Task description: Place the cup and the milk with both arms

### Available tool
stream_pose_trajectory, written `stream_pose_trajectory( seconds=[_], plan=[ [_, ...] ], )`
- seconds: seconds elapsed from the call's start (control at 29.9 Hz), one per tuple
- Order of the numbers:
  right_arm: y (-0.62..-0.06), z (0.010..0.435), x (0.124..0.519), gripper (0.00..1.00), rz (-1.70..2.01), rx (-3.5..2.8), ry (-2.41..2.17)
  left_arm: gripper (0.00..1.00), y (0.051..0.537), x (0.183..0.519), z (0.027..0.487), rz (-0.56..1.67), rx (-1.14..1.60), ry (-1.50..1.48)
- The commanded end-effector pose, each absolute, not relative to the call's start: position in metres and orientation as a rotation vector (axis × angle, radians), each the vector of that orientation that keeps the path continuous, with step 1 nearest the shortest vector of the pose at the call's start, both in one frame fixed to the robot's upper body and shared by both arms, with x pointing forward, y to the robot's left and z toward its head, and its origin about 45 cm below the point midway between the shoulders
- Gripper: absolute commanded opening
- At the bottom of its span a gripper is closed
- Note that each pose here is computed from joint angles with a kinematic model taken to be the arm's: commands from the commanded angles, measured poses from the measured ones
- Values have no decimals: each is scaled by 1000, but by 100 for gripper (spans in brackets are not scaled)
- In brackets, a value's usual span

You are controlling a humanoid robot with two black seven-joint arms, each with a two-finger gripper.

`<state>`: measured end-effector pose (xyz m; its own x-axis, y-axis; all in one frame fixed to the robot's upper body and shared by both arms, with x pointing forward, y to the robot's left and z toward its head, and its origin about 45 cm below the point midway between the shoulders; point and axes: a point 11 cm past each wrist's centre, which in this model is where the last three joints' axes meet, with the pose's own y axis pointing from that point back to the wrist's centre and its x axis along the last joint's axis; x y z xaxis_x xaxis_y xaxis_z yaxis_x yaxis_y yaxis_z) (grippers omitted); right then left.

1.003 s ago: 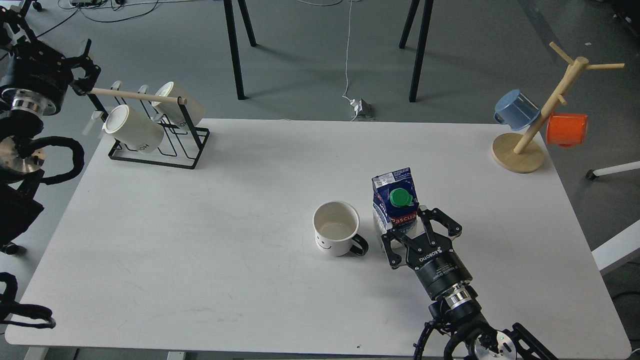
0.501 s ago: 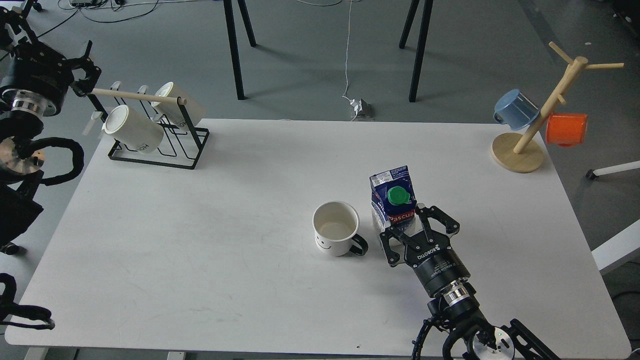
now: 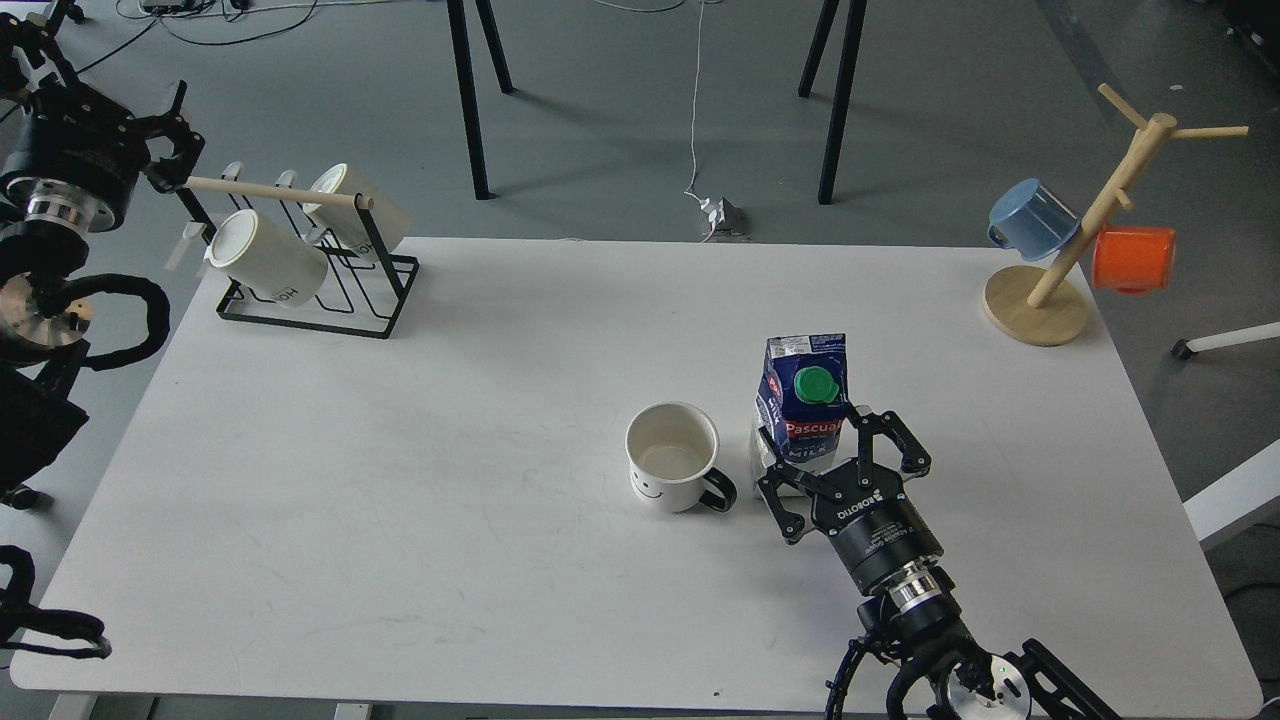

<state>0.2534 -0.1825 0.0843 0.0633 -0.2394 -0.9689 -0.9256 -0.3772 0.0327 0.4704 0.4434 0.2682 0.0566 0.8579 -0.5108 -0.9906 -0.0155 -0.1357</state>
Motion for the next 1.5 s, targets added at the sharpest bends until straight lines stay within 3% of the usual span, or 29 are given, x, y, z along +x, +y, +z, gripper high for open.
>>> stream_pose_trajectory(
  seconds=[0.0,0.1,0.53,0.9,1.1,1.24,1.47],
  plan=[
    [-183,83,251,89,1355,-1693,1176,100,442,470,265,1505,-527,320],
    [-181,83,248,93,1361,-1691,1170,100,443,470,265,1507,-528,319],
    [-182,95,224,96,1360,-1631,1134,100,446,469,268,1510,-528,313],
    [-291,122,209,98,1199,-1833,1339,100,455,468,275,1522,-534,294],
    [-368,173,242,98,901,-1841,1464,100,453,469,279,1515,-560,293],
    [-391,235,290,97,669,-1938,1422,100,452,469,279,1512,-562,296],
    [-430,274,360,93,500,-1868,1473,100,434,475,283,1462,-576,306]
  ],
)
